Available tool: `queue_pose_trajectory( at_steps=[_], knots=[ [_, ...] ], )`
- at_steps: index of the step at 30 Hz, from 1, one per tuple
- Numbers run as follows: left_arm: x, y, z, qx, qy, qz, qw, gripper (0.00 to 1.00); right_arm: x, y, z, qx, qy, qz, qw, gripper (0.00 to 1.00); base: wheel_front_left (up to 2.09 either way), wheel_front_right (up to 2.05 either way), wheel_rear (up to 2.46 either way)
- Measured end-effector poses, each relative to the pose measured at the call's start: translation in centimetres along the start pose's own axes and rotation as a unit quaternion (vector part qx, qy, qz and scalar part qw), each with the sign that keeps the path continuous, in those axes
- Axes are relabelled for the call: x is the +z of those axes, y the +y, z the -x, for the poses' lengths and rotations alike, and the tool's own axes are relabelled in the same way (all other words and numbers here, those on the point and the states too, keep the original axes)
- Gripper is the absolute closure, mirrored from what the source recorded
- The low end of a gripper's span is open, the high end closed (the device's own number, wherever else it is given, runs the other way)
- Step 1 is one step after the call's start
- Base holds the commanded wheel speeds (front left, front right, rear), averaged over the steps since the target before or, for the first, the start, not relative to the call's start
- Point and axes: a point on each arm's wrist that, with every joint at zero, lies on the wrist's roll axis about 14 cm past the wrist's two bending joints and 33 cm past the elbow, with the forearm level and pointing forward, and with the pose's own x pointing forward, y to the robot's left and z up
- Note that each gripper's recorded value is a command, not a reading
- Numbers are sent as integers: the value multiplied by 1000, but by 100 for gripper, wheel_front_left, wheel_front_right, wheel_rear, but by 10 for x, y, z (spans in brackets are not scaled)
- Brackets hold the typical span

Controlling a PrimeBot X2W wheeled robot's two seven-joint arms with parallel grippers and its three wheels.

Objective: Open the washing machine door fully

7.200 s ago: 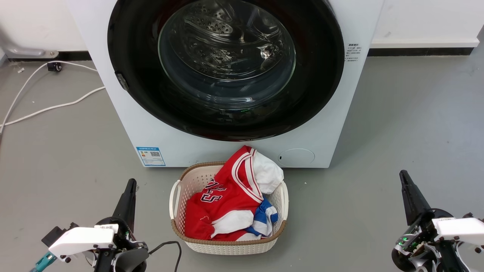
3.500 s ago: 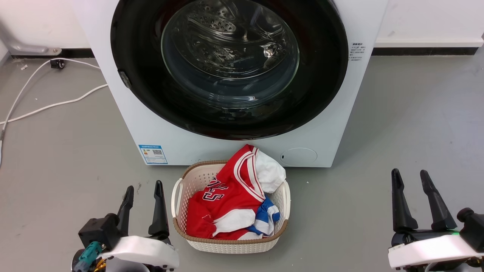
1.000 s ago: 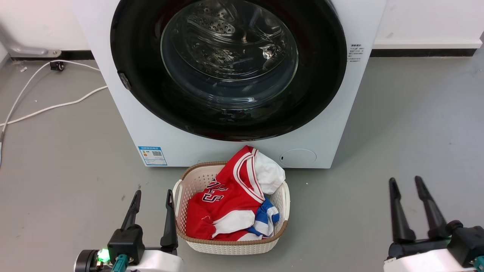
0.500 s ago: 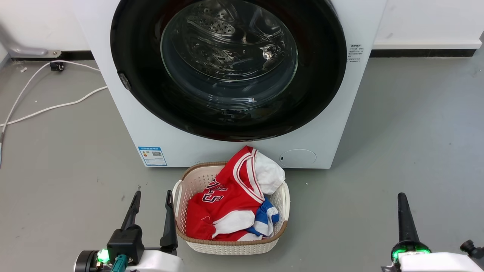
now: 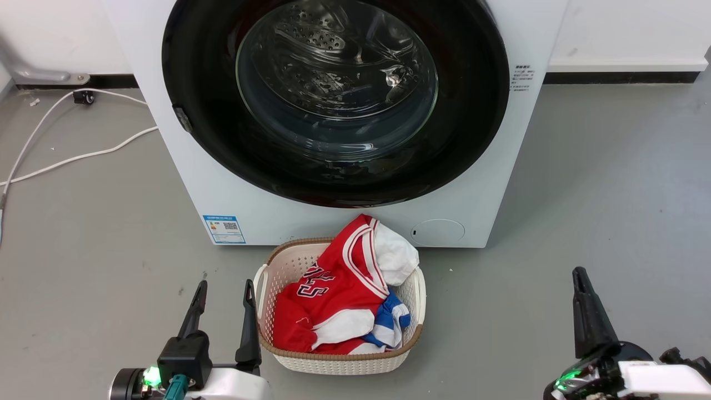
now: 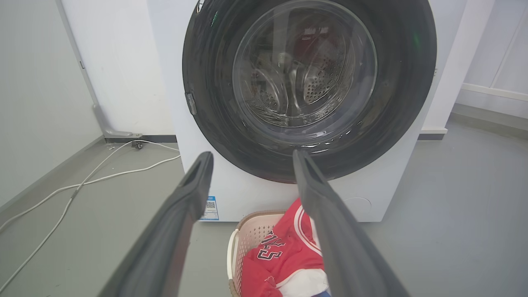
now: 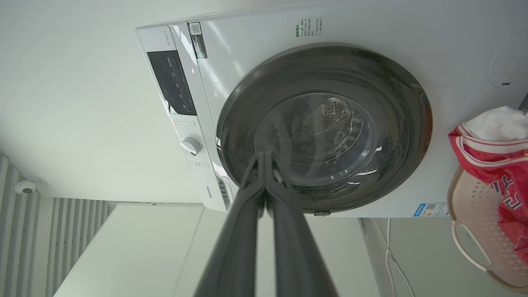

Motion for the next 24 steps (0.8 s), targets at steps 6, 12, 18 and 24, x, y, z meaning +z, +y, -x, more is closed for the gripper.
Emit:
queue_pose_trajectory(
  at_steps=[6, 12, 18, 24],
  knots=[
    [0, 1, 0, 2, 0, -1, 1000, 0, 1, 2, 3, 1, 31, -23, 999, 100, 0, 0, 0],
    [1, 2, 0, 5, -1, -3, 1000, 0, -2, 5, 5, 5, 58, -33, 998, 100, 0, 0, 0],
    [1, 3, 0, 8, -2, -5, 1000, 0, 0, 5, 6, 5, 58, -36, 998, 100, 0, 0, 0],
    [1, 5, -1, 11, -2, -9, 1000, 0, 6, 1, 3, -1, 46, -26, 999, 100, 0, 0, 0]
  ],
)
